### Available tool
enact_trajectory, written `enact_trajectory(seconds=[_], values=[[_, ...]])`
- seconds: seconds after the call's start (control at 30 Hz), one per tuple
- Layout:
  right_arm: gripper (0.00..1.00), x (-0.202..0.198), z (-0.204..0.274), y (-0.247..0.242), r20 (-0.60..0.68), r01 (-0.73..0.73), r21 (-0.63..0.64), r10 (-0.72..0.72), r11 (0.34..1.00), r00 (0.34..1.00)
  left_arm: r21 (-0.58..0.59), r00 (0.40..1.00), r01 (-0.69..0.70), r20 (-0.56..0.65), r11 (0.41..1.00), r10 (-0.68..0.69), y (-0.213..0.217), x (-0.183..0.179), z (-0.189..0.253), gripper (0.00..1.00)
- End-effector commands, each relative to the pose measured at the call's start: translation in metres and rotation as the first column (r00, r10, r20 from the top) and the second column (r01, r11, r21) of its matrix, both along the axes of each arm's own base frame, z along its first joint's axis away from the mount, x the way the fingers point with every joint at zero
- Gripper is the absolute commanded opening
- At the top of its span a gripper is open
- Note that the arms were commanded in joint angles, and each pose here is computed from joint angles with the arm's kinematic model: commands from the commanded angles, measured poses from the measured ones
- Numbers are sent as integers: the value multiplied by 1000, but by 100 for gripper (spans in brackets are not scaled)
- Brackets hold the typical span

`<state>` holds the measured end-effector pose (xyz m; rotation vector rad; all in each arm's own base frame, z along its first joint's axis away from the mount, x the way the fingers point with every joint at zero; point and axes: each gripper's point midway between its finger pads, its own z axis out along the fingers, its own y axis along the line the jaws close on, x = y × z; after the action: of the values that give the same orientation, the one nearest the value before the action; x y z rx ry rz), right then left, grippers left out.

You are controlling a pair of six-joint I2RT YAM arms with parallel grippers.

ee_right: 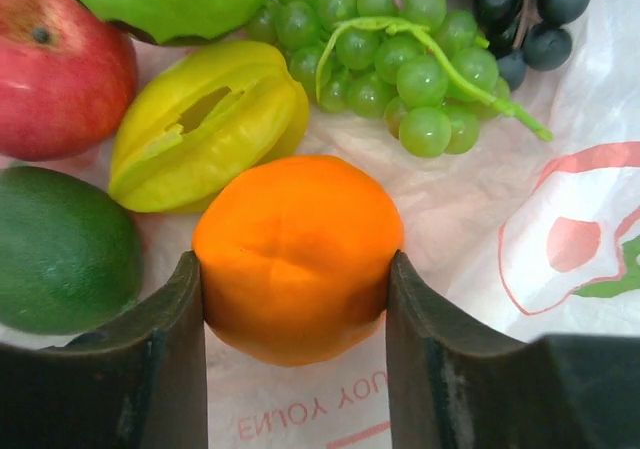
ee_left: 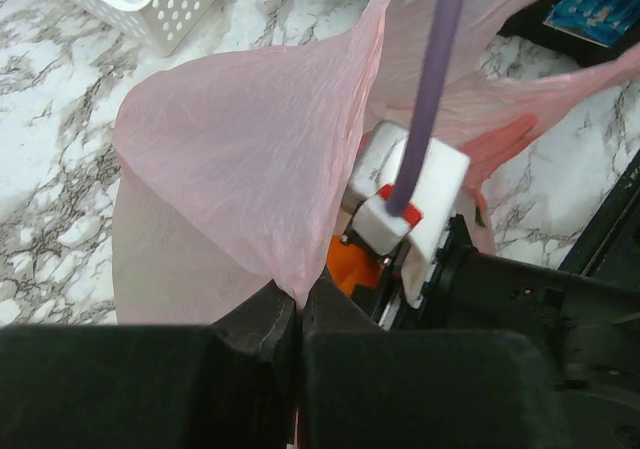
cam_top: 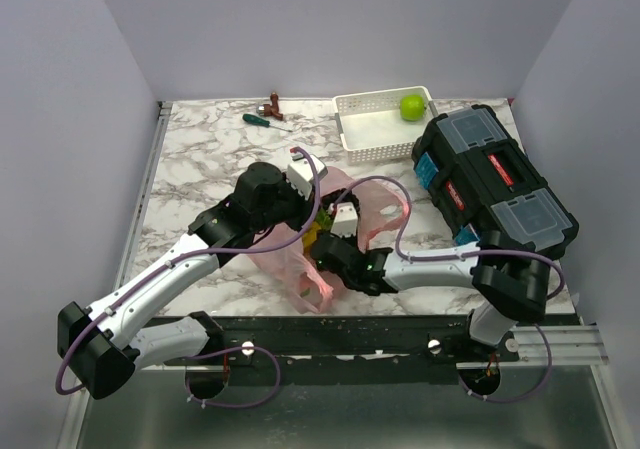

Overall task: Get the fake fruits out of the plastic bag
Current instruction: Take out the fake fruit from the plastic bag.

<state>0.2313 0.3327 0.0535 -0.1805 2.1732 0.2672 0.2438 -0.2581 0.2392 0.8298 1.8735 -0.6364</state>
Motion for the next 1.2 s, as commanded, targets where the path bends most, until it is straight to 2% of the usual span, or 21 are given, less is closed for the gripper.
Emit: enact_trajectory(seconds=[0.0, 0.1, 0.23, 0.33, 0.43, 0.53, 0.83, 1.0, 1.17], values=[[28, 2, 57, 6, 65, -37, 81, 32, 996, 997, 3, 999, -26, 28, 1000, 26, 1, 5, 5, 0], [14, -6, 87, 7, 88, -104, 144, 92, 984, 992, 9, 997, -63, 41, 998, 63, 6, 10, 6, 0], [4, -20, 122, 7, 124, -210, 214, 187, 954, 974, 25, 991, -120, 60, 992, 119, 14, 17, 8, 0], [2, -32, 157, 4, 167, -278, 284, 239, 918, 957, 43, 981, -181, 78, 982, 178, 23, 24, 7, 0], [2, -40, 207, -2, 230, -319, 380, 245, 868, 942, 57, 968, -238, 95, 970, 232, 32, 30, 7, 0], [2, -43, 245, -11, 276, -331, 419, 229, 846, 934, 63, 965, -250, 98, 966, 243, 34, 31, 7, 0], [2, -25, 331, -54, 415, -244, 399, 64, 884, 908, 55, 968, -237, 95, 970, 231, 32, 29, 6, 0], [1, -3, 361, -69, 493, -142, 305, -29, 942, 869, 54, 971, -225, 94, 973, 220, 30, 29, 6, 0], [1, 28, 382, -88, 544, 34, 250, -169, 968, 822, 55, 972, -222, 93, 973, 217, 29, 29, 5, 0]])
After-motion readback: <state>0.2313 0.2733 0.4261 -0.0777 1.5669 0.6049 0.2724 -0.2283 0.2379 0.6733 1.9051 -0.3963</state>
